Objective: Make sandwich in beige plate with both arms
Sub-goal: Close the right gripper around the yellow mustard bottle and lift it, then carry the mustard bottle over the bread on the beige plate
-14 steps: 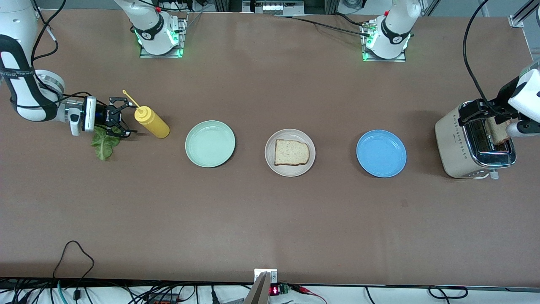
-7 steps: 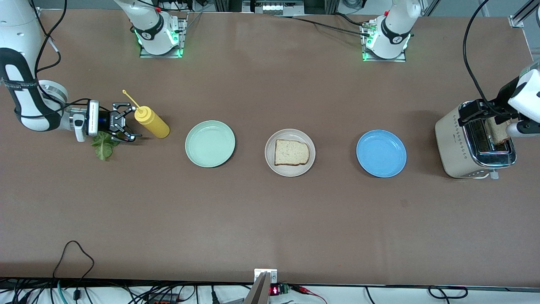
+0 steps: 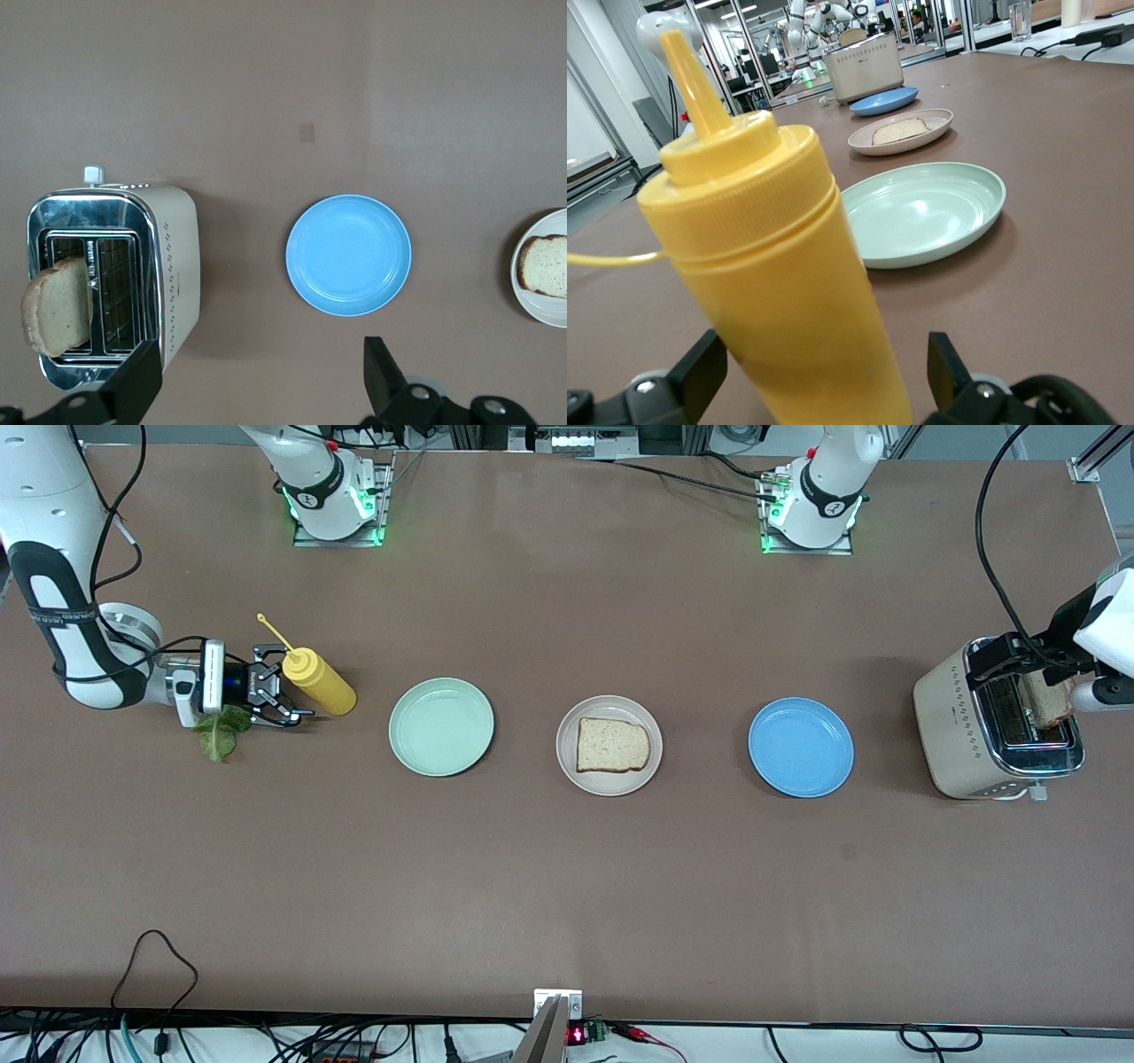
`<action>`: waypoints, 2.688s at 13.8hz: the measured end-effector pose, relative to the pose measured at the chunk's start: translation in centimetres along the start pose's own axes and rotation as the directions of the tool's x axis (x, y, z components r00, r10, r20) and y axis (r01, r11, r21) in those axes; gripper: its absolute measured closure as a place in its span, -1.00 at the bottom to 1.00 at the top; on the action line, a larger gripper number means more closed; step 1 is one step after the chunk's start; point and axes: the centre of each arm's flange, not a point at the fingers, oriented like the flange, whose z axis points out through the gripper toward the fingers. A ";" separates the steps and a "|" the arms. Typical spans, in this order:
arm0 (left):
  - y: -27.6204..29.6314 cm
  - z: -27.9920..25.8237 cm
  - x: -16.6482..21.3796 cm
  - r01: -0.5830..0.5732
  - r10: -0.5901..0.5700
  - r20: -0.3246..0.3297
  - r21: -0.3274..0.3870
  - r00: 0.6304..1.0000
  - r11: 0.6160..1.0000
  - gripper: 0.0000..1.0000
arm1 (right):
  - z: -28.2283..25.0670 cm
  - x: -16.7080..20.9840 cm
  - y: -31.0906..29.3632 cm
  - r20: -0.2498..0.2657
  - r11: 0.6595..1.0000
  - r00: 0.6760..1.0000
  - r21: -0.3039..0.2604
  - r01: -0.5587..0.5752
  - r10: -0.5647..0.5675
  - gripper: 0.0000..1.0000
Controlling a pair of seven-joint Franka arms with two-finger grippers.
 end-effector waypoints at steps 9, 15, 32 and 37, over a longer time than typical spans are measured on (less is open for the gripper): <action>0.0 -1.1 0.1 0.001 -0.001 -0.022 -0.001 1.000 1.000 -1.00 | 1.4 0.4 0.4 -0.017 1.000 1.000 0.006 0.014 -0.014 -0.52; -0.1 -1.0 0.0 0.002 -0.002 -0.015 -0.001 1.000 1.000 -1.00 | 1.9 0.8 0.8 -0.020 0.999 0.999 0.010 0.033 -0.032 -0.14; -0.2 -0.9 0.0 0.004 -0.004 -0.013 -0.001 1.000 1.000 -1.00 | 3.2 23.4 4.6 0.321 0.994 0.941 0.001 -0.114 0.107 -0.03; -0.3 -0.9 0.0 0.005 -0.005 -0.013 -0.001 1.000 1.000 -1.00 | 8.2 31.6 5.7 0.492 0.980 0.847 -0.091 -0.179 0.200 -0.03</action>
